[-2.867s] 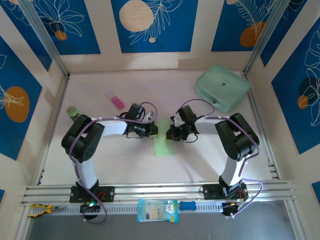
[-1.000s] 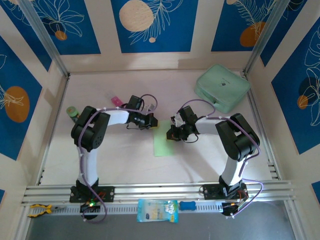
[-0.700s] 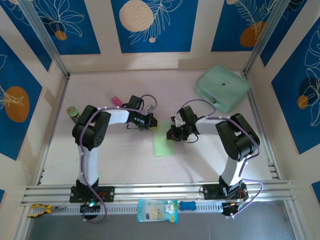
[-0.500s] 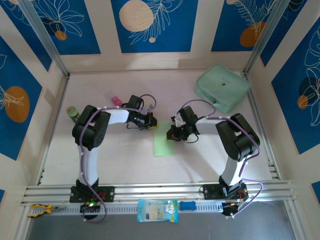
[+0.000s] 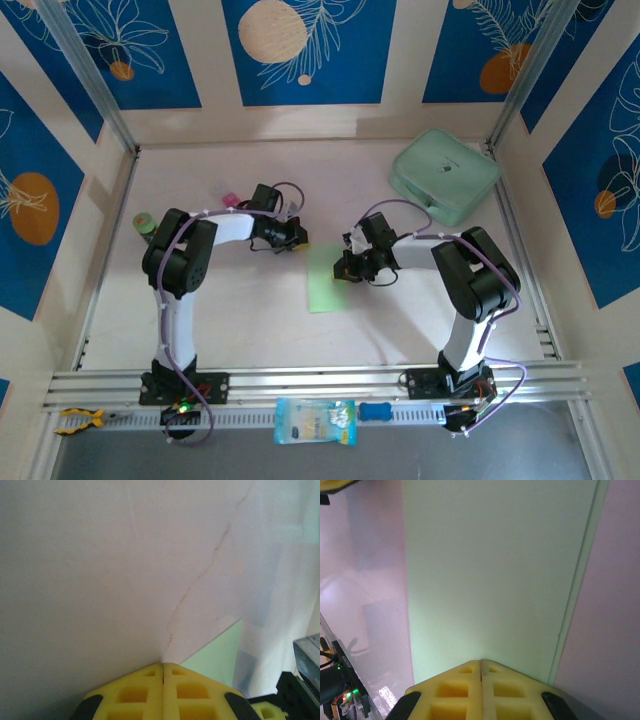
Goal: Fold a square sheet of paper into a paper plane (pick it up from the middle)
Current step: First fold the square sheet of paper in half at the center of the table.
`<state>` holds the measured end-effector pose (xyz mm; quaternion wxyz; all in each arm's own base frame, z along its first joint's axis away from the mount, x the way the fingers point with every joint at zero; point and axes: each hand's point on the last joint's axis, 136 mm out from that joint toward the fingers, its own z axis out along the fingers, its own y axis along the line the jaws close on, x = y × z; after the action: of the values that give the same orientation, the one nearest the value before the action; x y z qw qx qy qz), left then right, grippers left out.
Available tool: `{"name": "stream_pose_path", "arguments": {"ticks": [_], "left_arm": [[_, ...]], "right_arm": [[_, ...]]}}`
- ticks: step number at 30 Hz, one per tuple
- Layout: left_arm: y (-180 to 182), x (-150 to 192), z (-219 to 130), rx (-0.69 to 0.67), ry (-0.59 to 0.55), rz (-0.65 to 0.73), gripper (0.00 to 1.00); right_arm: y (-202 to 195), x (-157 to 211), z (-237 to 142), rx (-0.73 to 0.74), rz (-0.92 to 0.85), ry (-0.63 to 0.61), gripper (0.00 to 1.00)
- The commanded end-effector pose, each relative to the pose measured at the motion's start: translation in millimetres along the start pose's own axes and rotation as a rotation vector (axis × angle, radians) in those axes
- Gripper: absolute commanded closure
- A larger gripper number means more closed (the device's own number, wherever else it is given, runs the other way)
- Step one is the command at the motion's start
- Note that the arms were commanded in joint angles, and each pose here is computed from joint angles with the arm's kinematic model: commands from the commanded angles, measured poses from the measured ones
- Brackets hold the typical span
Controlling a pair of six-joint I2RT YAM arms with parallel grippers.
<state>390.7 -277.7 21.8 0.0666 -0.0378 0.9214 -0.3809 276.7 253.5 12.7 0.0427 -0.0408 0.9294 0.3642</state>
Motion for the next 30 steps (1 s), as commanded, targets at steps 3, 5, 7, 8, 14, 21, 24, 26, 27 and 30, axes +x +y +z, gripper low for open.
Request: {"name": "stream_pose_path", "arguments": {"ticks": [3, 5, 7, 8, 14, 21, 24, 26, 27, 30], "left_arm": [[51, -18, -6, -0.235, -0.064, -0.049, 1.00], [52, -17, -7, -0.266, -0.055, -0.046, 1.00], [45, -17, -10, -0.269, -0.050, -0.024, 1.00], [38, -17, -13, -0.263, -0.058, -0.007, 1.00], [-13, -12, -36, -0.165, -0.093, 0.103, 1.00], [-49, 52, -30, 0.028, 0.043, 0.220, 1.00], [-54, 77, -27, 0.102, 0.086, 0.216, 1.00], [-51, 88, -24, 0.115, 0.108, 0.209, 1.00], [-48, 93, -21, 0.114, 0.118, 0.205, 1.00], [-42, 103, -14, 0.125, 0.145, 0.198, 1.00]], "right_arm": [[-46, 38, 2, 0.147, 0.102, 0.101, 1.00], [-46, 38, 2, 0.145, 0.102, 0.102, 1.00], [-46, 38, 2, 0.144, 0.102, 0.101, 1.00], [-45, 38, 2, 0.141, 0.102, 0.100, 1.00], [-45, 37, 1, 0.140, 0.104, 0.100, 1.00], [-46, 37, 0, 0.144, 0.105, 0.096, 1.00], [-46, 37, 0, 0.147, 0.107, 0.096, 1.00], [-47, 37, 1, 0.147, 0.108, 0.095, 1.00], [-47, 37, 1, 0.148, 0.109, 0.095, 1.00], [-46, 37, 1, 0.149, 0.107, 0.095, 1.00]]}}
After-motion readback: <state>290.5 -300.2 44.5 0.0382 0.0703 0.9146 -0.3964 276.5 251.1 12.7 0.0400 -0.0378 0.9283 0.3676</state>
